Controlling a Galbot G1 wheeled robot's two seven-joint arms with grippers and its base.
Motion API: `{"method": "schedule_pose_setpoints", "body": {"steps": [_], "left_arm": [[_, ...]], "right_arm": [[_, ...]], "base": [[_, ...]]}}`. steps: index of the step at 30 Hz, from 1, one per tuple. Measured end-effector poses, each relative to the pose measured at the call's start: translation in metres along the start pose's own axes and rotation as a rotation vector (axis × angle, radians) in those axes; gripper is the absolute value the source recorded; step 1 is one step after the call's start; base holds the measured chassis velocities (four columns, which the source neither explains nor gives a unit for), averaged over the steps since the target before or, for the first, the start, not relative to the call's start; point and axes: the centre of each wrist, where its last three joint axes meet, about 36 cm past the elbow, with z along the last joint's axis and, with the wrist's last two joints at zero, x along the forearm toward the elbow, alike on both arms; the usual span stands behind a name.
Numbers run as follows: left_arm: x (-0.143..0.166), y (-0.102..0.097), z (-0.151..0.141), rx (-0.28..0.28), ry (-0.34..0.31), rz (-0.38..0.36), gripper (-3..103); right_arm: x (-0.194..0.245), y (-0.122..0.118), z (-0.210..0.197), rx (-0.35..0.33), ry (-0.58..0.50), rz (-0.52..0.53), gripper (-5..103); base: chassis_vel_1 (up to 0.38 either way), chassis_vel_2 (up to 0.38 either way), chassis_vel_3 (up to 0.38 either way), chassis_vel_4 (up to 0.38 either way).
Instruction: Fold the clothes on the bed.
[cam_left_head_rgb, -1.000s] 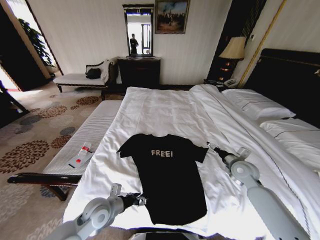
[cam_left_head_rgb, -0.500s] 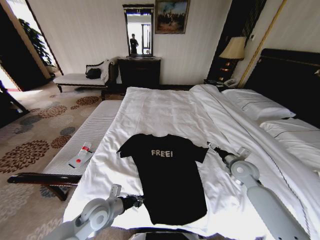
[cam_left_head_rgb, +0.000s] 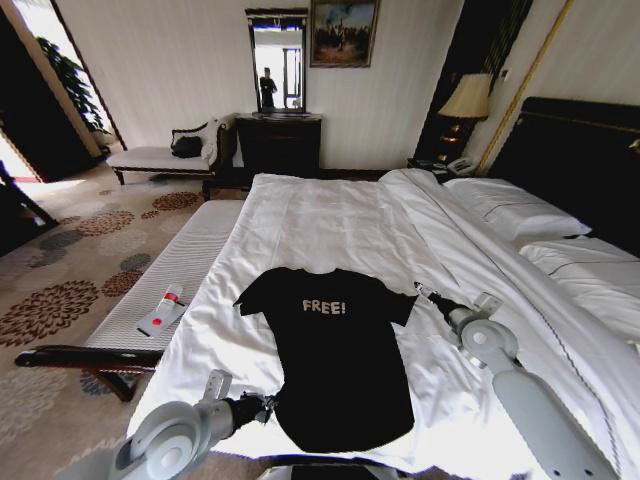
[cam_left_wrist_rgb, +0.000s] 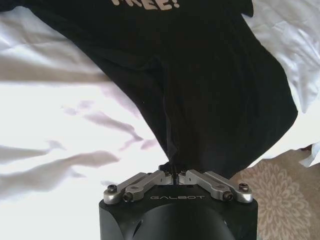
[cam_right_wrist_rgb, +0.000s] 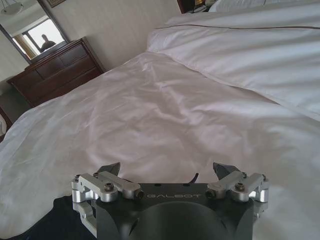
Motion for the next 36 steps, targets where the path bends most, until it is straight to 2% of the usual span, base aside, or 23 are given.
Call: {"method": "schedule_pose_setpoints", "body": {"steps": [3, 7, 9, 11, 15, 29, 36], "left_arm": [[0.004, -0.001, 0.005, -0.002, 0.063, -0.034, 1], [0.000, 0.004, 0.008, 0.007, 0.098, -0.065, 1], [-0.003, 0.007, 0.012, 0.014, 0.138, -0.092, 1], [-0.003, 0.008, 0.014, 0.016, 0.149, -0.100, 1], [-0.002, 0.007, 0.026, 0.012, 0.212, -0.139, 1], [-0.006, 0.002, 0.045, 0.027, 0.280, -0.144, 1], [-0.007, 0.002, 0.045, 0.029, 0.271, -0.157, -2]], "right_arm": [[-0.001, 0.001, 0.002, -0.003, -0.002, -0.002, 100], [0.000, 0.000, 0.005, -0.002, 0.002, 0.000, 100], [0.000, -0.001, 0.007, 0.000, 0.005, 0.004, 100], [0.000, -0.002, 0.007, 0.000, 0.004, 0.004, 100], [0.001, -0.003, 0.006, -0.001, 0.001, 0.006, 100], [0.000, -0.002, 0.008, 0.000, 0.003, 0.005, 100], [-0.001, -0.002, 0.008, 0.002, 0.003, 0.007, 100]], "base": [[0.000, 0.000, 0.000, 0.000], [0.000, 0.000, 0.000, 0.000], [0.000, 0.000, 0.000, 0.000], [0.000, 0.000, 0.000, 0.000], [0.000, 0.000, 0.000, 0.000], [0.000, 0.000, 0.000, 0.000], [0.000, 0.000, 0.000, 0.000]]}}
